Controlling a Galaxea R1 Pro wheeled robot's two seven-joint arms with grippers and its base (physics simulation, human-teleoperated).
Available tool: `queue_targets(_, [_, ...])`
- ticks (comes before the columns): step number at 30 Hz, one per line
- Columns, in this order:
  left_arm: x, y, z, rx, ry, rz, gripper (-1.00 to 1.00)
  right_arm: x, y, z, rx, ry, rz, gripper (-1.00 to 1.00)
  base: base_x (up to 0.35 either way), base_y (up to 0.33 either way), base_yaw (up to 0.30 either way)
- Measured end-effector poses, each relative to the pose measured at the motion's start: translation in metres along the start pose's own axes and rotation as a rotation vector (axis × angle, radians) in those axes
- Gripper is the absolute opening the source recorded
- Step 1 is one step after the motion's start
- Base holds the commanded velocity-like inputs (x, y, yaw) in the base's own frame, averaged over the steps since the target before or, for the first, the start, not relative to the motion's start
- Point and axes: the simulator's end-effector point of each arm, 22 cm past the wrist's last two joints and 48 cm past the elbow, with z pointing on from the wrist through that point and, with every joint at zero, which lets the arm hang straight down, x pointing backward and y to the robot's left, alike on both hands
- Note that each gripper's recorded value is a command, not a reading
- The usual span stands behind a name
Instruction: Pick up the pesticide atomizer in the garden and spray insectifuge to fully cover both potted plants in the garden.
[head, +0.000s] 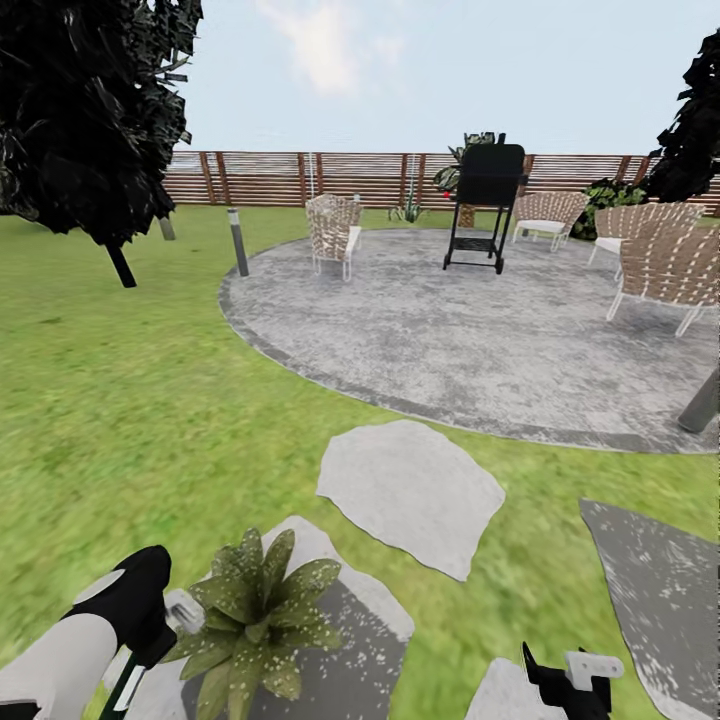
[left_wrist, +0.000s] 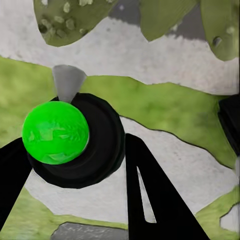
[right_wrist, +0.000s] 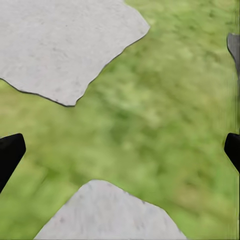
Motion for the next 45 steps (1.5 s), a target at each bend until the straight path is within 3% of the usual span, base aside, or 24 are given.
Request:
queue_targets(6, [-0.011,0.009,-0.013,-0.027,-0.040,-0.006,-1.00,-0.004,0.000,0.000,0.000,-0.008,0.001,1.00,-0.205,-0.218,0.000])
queue_targets(18, [-0.013,0.012,-0.023,-0.033,-0.063,-0.019,-1.00,-0.013,-0.001,0.000,0.001,-0.026,0.005,1.00,-0.206,-0.174,0.000])
queue_targets(24, [-0.035,0.028,-0.051,-0.080,-0.129,-0.036,-1.00,-0.014,0.000,0.000,0.001,-0.028,0.005,1.00,-0.012,-0.010,0.000])
queue_targets(29, [-0.023,0.033,-0.052,-0.084,-0.082,-0.116,-1.00,-0.014,0.000,0.000,0.001,-0.028,0.005,1.00,0.000,0.000,0.000])
queue_targets(36, [-0.017,0.032,-0.048,-0.068,-0.075,-0.137,-1.00,-0.014,-0.001,0.000,0.001,-0.030,0.004,1.00,0.000,0.000,0.006])
queue_targets(45, [-0.018,0.030,-0.046,-0.062,-0.077,-0.137,-1.00,-0.014,-0.001,0.000,0.001,-0.030,0.005,1.00,0.000,0.000,0.254])
